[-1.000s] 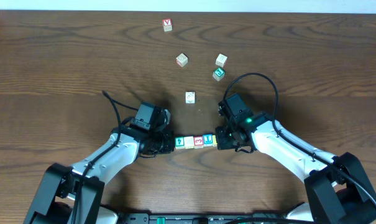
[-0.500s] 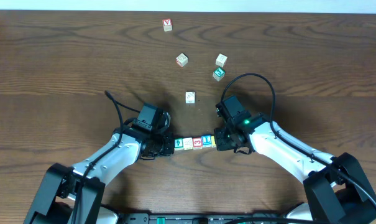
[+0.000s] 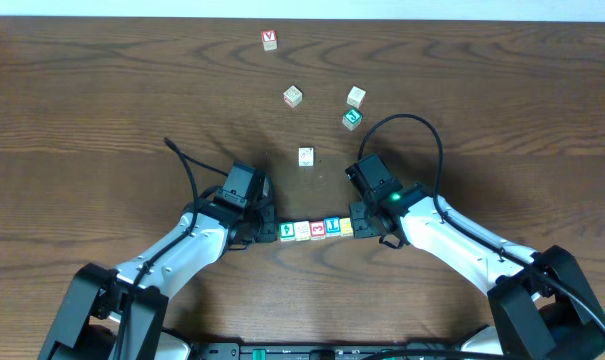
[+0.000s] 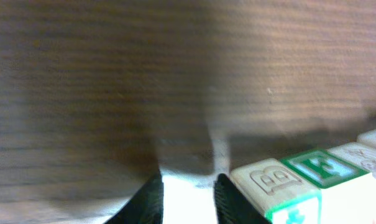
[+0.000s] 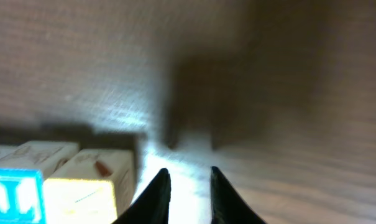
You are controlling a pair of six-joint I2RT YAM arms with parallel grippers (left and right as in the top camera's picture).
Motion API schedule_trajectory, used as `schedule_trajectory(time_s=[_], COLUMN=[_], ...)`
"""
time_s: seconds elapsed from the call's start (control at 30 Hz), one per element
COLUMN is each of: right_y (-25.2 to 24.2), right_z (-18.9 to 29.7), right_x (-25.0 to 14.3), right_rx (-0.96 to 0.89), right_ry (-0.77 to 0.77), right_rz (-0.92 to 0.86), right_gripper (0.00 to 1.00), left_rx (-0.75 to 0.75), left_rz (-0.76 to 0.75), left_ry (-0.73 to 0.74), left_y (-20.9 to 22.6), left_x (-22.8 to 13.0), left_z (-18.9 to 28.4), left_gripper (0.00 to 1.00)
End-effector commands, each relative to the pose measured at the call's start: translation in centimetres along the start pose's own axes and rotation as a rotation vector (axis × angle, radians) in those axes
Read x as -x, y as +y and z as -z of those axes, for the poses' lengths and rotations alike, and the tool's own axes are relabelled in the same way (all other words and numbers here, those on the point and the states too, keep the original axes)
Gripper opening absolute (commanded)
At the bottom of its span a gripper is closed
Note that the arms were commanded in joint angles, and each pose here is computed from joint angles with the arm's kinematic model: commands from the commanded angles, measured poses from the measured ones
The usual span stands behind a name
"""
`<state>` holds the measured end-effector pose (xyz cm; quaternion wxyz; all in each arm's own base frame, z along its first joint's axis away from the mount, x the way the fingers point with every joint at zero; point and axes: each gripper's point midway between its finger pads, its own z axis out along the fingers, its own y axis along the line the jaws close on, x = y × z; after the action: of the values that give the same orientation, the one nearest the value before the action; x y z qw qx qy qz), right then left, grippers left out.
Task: Lift 5 blocks
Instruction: 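Release the row and lift both grippers away from the blocks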
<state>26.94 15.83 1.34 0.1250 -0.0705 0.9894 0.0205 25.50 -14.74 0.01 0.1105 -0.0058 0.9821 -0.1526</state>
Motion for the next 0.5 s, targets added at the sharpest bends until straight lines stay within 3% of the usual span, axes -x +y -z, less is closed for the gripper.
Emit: schedule_trajectory(time_s=[0.0, 0.17, 0.37, 0.4, 0.47], right_y=[-1.5, -2.9, -4.7, -5.0, -5.9], right_z=[0.4, 1.1, 3.1, 3.5, 4.4], right_x=[2.2, 6.5, 12.3, 13.0, 14.6], right_rx=[-0.096, -0.135, -0.158, -0.167, -0.194], right_ry=[-0.103, -0.270, -0.501, -0.532, -0.603], right_rz=[-0.001, -0.055, -0.084, -0.089, -0.108], right_gripper=[0.27, 0.45, 0.84, 0.98, 0.99], left_rx=[0.151, 0.255, 0.248, 0.241, 0.223], left_rz=[-0.008, 0.010, -0.034, -0.029, -0.023], left_ry=[-0.100, -0.300, -0.523, -0.547, -0.600], left_y=[2.4, 3.7, 2.9, 2.9, 2.6], left_x=[2.0, 7.1, 12.1, 12.3, 12.7], left_z=[0.5, 3.9, 10.9, 11.7, 13.6], left_gripper=[0.35, 0.44, 0.62, 0.64, 0.68])
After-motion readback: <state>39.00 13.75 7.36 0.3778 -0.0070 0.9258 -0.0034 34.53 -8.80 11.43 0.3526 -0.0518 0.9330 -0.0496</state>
